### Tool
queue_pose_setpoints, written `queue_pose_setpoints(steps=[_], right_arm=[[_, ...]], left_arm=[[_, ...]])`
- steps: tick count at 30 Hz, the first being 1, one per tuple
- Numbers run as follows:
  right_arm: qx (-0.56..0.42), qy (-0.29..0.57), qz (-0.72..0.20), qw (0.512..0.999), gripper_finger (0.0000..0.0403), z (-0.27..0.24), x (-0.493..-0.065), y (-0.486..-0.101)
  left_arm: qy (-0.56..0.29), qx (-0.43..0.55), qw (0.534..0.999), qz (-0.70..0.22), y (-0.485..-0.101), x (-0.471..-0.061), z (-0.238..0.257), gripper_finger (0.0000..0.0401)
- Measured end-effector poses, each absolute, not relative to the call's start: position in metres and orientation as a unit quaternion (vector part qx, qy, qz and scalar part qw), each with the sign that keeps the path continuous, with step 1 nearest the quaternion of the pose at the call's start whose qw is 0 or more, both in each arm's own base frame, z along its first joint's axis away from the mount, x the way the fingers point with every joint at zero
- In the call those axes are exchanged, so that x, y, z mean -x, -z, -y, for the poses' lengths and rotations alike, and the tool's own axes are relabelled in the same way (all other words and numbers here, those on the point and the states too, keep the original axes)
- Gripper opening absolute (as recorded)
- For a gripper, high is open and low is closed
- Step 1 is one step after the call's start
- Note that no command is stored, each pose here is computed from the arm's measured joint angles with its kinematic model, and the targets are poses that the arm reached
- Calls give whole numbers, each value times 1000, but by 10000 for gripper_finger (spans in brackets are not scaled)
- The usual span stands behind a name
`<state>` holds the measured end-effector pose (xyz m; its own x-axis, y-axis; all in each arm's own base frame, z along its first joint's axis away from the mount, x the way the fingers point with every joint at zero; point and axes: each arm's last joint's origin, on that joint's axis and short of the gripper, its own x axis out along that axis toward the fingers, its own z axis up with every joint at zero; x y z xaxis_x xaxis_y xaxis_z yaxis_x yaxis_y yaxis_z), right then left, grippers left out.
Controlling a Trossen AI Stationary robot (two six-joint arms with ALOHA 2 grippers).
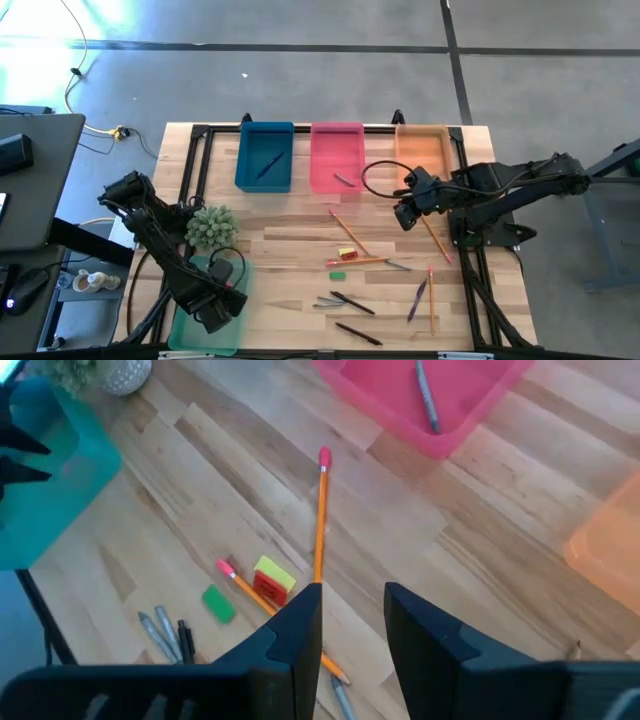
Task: Sort crayons/erasers/pens/pencils in bins
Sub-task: Put the orange pencil into the orange bin
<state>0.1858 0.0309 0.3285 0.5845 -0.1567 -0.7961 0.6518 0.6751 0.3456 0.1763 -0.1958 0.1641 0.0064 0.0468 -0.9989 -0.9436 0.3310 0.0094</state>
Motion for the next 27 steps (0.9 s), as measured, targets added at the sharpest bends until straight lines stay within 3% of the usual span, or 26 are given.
queue_pose_setpoints(steps=[18, 27], right_arm=[[-322, 276, -361, 830, 103, -29, -186, -329], [-317, 285, -354, 833, 103, -29, -186, -329]], left_arm=[[-374, 390, 611, -578, -190, -168, 186, 197], [-342, 421, 641, -543, -215, -165, 174, 197]])
